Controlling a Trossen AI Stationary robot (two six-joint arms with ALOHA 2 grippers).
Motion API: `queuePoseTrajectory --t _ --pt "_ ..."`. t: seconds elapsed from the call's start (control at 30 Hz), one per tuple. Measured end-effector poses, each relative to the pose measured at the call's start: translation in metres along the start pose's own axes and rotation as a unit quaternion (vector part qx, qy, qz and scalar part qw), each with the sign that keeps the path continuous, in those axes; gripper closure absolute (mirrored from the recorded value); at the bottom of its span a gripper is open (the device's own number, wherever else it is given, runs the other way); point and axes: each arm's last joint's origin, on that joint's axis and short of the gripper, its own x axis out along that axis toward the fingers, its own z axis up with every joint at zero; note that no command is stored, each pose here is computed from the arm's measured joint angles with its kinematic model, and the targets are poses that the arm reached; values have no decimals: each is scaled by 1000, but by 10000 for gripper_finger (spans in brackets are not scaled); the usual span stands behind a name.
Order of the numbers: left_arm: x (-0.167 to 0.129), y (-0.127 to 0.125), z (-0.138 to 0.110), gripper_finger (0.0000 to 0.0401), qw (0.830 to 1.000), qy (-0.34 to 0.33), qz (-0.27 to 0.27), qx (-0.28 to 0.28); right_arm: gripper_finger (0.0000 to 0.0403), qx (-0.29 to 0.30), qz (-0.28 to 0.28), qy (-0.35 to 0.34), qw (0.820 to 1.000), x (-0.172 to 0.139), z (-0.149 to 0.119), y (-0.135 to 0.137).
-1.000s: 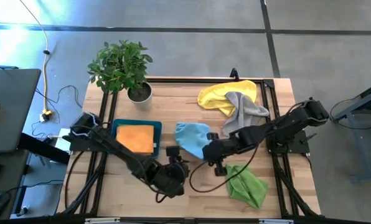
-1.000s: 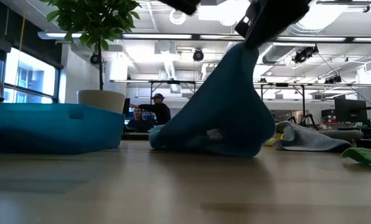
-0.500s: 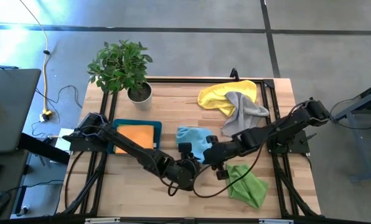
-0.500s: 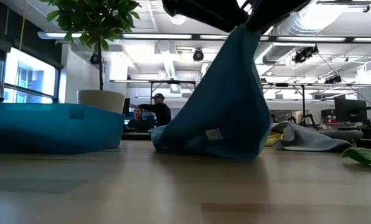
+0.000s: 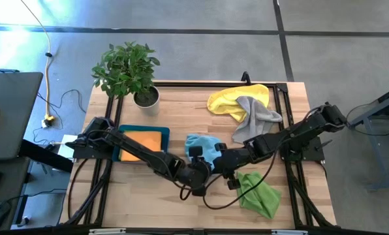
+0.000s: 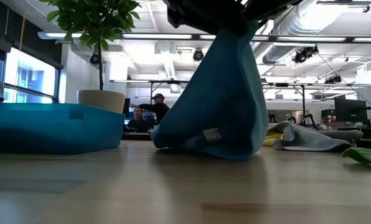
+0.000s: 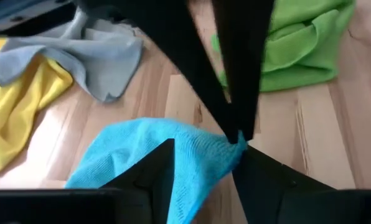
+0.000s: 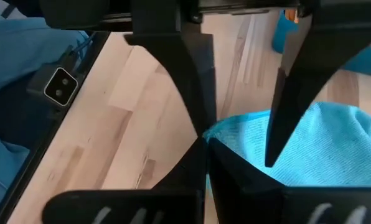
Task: Fold microfiber towels
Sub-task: Fold the blue microfiber towel on the table
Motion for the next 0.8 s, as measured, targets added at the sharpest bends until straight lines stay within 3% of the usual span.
queuePoseTrajectory --t 0.33,0.57,0.8 --pt "3 2 0 385 999 14 -49 -19 403 -25 8 1 1000 0 0 0" --pt "4 4 2 399 997 12 -69 -24 397 -15 10 1 1000 0 0 0" --pt "5 4 6 400 996 -3 -85 -35 297 -4 3 20 1000 -16 3 2"
